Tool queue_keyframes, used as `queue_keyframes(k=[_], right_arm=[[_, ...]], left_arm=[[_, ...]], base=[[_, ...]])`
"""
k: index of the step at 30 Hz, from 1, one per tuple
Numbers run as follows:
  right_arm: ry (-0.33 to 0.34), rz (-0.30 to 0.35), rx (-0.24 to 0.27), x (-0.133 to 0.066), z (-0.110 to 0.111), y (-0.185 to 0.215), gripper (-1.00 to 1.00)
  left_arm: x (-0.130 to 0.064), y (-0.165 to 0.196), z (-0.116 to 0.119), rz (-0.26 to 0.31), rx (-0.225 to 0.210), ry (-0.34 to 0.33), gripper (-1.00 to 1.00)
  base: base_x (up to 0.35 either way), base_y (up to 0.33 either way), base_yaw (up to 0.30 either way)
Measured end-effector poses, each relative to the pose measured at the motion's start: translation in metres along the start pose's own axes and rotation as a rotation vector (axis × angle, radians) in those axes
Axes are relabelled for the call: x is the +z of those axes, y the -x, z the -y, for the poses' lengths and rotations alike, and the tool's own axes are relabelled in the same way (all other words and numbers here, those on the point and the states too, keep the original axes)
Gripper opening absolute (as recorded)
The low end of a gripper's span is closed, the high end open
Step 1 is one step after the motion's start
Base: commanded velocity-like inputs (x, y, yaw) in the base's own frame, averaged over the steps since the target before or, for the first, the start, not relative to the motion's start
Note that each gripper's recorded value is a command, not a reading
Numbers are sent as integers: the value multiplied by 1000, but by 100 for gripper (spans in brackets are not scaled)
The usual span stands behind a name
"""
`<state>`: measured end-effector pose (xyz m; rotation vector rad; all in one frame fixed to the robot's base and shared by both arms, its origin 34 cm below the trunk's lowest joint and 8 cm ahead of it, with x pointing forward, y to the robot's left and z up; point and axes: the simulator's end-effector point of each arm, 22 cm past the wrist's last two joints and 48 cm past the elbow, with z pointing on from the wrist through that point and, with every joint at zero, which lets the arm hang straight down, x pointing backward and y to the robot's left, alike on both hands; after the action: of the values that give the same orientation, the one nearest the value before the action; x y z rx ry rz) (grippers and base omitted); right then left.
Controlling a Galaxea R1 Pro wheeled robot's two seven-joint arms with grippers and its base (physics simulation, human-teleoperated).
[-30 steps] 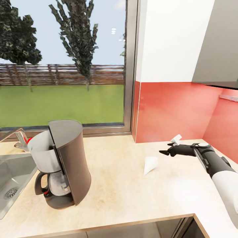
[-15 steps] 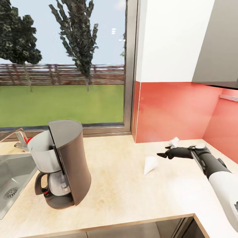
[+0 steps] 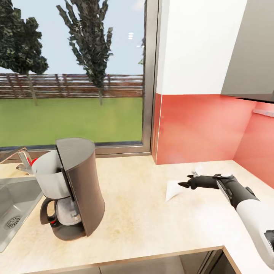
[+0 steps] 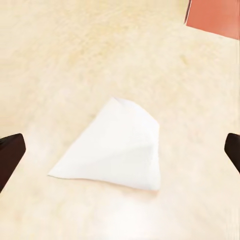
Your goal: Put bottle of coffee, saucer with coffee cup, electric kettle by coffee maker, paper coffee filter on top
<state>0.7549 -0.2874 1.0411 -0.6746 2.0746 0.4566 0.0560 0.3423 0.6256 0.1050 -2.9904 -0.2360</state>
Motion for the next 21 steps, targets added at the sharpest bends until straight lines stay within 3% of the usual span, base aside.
queue_keyframes(k=[8,21], right_arm=[[23,8,0,11,-14,4,100],[41,-37,56,17,-19,-24,100]], left_arm=[[0,-13,3,-27,2,-6,100],[0,-19,2,-34,-1,-5,100]], base=[[38,0,0],[51,0,0]])
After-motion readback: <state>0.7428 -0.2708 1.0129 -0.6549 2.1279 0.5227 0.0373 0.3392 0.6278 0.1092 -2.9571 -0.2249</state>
